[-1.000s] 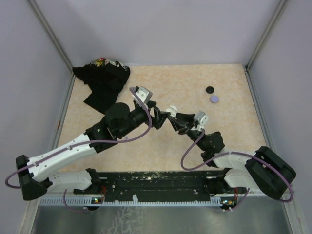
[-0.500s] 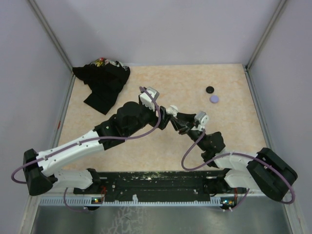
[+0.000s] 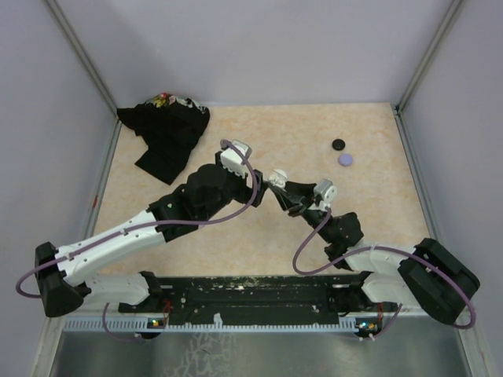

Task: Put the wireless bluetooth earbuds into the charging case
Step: Place the earbud in the charging case.

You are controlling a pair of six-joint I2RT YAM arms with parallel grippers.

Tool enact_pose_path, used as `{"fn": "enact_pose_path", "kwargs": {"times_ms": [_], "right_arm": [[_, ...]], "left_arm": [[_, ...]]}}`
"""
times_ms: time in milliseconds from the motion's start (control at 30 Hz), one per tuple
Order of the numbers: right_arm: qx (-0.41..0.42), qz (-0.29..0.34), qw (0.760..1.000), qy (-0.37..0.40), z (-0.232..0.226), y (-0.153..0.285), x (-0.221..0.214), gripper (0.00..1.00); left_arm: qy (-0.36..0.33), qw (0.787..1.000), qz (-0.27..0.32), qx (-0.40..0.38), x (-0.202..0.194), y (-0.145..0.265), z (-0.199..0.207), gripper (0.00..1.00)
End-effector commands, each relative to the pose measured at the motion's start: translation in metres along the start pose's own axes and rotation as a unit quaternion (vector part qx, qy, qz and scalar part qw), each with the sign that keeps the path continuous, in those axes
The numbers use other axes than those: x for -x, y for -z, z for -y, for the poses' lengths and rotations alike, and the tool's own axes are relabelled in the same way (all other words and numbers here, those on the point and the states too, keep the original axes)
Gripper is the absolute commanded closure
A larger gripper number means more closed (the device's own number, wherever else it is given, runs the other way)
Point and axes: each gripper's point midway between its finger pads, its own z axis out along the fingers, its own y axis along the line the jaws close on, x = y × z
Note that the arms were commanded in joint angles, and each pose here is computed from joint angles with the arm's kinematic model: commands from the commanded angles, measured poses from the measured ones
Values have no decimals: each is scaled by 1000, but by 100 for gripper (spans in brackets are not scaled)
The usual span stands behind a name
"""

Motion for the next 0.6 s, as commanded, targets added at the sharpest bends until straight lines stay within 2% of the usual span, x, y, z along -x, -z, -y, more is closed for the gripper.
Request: {"fn": "enact_pose_path", "kwargs": {"times_ms": [0, 100, 333, 400, 567], "right_arm": [[11, 52, 999, -5, -6, -2, 30, 100], [19, 52, 998, -6, -9, -2, 30, 100], [38, 49, 998, -12, -16, -2, 29, 100], [43, 47, 998, -15, -17, -2, 29, 100], [71, 34, 997, -19, -23, -2, 26, 100]], "left_arm": [[6, 999, 19, 36, 17, 9, -18, 15], [22, 998, 23, 49, 19, 9, -27, 14], [37, 999, 31, 11, 25, 10, -25, 11], [49, 998, 29, -10, 26, 12, -29, 10], [90, 988, 24, -126, 31, 23, -28, 10]]}}
